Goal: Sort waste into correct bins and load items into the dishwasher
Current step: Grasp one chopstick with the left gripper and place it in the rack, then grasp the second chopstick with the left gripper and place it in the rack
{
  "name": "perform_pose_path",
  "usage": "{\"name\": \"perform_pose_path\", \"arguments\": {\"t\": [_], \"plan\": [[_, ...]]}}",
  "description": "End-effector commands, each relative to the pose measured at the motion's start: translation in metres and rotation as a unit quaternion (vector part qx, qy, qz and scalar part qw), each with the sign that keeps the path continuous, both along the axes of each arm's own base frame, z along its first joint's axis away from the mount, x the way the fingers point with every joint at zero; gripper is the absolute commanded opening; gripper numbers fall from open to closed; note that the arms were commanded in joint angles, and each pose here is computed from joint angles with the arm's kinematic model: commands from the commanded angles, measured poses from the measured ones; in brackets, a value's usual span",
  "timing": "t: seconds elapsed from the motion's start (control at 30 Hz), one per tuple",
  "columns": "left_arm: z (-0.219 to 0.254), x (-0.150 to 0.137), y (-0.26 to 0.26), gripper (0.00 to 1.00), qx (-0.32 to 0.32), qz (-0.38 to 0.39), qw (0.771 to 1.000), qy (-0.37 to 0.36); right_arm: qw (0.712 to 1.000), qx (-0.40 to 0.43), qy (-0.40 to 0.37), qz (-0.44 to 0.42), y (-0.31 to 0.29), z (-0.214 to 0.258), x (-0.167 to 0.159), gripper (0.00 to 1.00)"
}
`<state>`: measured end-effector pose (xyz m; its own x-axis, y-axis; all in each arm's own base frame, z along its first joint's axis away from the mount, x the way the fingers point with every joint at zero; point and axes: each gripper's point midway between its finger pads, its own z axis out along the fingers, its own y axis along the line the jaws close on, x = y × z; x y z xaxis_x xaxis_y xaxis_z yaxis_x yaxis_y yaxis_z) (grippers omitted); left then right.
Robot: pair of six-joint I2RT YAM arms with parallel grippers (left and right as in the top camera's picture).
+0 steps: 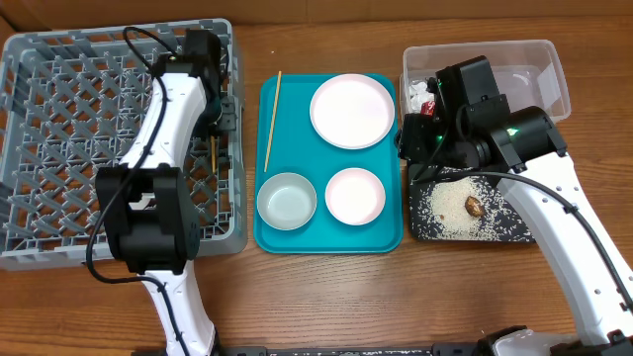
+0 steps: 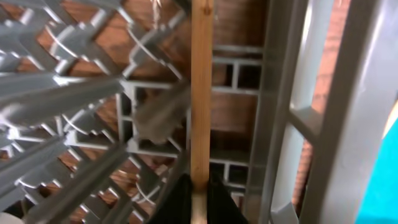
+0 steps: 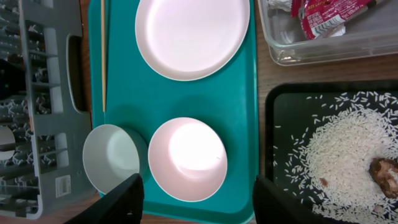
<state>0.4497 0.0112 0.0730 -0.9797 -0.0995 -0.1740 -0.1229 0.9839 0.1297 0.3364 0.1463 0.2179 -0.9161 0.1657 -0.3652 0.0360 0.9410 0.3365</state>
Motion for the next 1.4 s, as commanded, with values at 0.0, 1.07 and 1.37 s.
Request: {"name": "perform_pose_path", "arguments": {"t": [0.0, 1.07, 1.37], "plan": [[0.024, 0.001, -0.010, 0.15, -0.019, -0.008, 1.000, -0.018, 1.000, 0.004, -0.008, 0.001, 0.002, 0.007, 0.001, 0.57], [-0.061, 0.040, -0.104, 0.40, -0.025, -0.089, 0.995, -0.030, 1.000, 0.004, -0.009, 0.001, 0.002, 0.007, 0.001, 0.58], [-0.086, 0.028, -0.114, 0.11, -0.048, -0.096, 0.994, 0.006, 1.000, 0.004, -0.009, 0.001, 0.002, 0.007, 0.001, 0.57]]}}
